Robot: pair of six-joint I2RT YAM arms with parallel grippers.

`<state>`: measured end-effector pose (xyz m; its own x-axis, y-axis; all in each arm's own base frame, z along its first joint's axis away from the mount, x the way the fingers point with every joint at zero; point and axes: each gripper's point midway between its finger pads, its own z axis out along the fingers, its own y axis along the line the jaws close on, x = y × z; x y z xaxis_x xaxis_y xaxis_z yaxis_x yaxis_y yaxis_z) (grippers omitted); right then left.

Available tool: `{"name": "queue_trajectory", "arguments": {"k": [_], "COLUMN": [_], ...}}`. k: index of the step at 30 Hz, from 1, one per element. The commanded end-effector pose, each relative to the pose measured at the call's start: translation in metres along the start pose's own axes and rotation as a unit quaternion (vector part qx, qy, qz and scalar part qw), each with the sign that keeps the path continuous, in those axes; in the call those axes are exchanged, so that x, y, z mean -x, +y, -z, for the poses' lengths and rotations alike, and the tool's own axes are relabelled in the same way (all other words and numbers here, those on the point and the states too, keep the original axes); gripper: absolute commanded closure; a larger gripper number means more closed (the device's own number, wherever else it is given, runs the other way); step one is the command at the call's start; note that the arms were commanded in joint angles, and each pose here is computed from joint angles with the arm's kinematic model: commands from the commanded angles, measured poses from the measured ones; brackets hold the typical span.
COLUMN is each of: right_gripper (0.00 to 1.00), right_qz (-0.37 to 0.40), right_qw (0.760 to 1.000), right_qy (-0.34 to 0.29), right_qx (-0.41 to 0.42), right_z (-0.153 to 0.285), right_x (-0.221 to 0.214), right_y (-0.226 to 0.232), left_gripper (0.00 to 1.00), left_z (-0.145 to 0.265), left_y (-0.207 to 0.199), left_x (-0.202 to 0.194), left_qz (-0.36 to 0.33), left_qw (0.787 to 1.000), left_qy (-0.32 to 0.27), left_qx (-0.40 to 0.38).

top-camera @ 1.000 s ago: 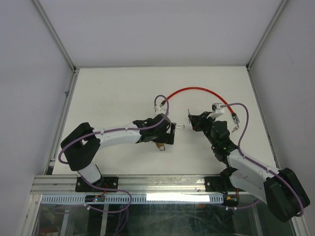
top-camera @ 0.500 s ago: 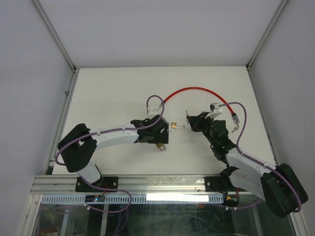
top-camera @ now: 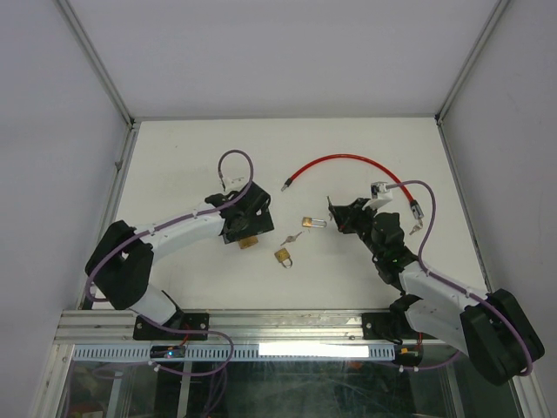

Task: Unlock with the key
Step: Pick up the lock from the center of the board.

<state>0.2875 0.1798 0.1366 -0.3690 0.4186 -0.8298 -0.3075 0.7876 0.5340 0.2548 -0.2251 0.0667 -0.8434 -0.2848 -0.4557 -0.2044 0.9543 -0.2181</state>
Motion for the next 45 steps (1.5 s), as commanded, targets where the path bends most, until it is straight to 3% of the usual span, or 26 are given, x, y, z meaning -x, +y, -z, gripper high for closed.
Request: {"name": "queue_trajectory", "arguments": {"k": [1, 14, 20, 25, 30, 38, 40, 45], "right_gripper": [1.0, 1.0, 1.0, 1.0, 1.0, 1.0, 1.0, 1.0], "right_qz": [-0.004, -0.007, -0.008, -0.008, -0.007, -0.005, 0.004, 0.016], "right_qw": [0.999, 0.999, 0.999, 0.998, 0.998, 0.997, 0.981, 0.97], "right_qy": [-0.03, -0.028, -0.025, -0.032, -0.034, -0.02, 0.061, 0.107], "right_qx": [0.025, 0.031, 0.037, 0.049, 0.052, 0.072, 0.182, 0.216], "right_z": [-0.002, -0.003, -0.003, -0.002, -0.006, -0.018, -0.004, -0.005], "right_x": [0.017, 0.016, 0.015, 0.02, 0.025, 0.026, -0.002, -0.022], "right_y": [0.012, 0.013, 0.015, 0.021, 0.025, 0.048, 0.093, 0.125], "left_gripper": [0.06, 0.18, 0.31, 0.49, 0.67, 0.81, 0.84, 0.91], "left_z": [-0.001, -0.037, -0.046, -0.047, -0.033, 0.002, 0.013, 0.043], "left_y": [0.012, 0.033, 0.033, 0.032, 0.021, 0.003, 0.002, 0.0], "left_x": [0.015, 0.008, -0.003, -0.008, 0.009, 0.048, 0.06, 0.085], "left_qz": [0.038, 0.025, 0.029, 0.038, 0.062, 0.134, 0.16, 0.214], "left_qw": [0.999, 0.994, 0.993, 0.993, 0.996, 0.991, 0.986, 0.97], "left_qy": [-0.002, 0.029, 0.057, 0.067, 0.044, -0.014, -0.034, -0.08], "left_qx": [0.039, 0.105, 0.095, 0.086, 0.056, -0.017, -0.037, -0.086]}}
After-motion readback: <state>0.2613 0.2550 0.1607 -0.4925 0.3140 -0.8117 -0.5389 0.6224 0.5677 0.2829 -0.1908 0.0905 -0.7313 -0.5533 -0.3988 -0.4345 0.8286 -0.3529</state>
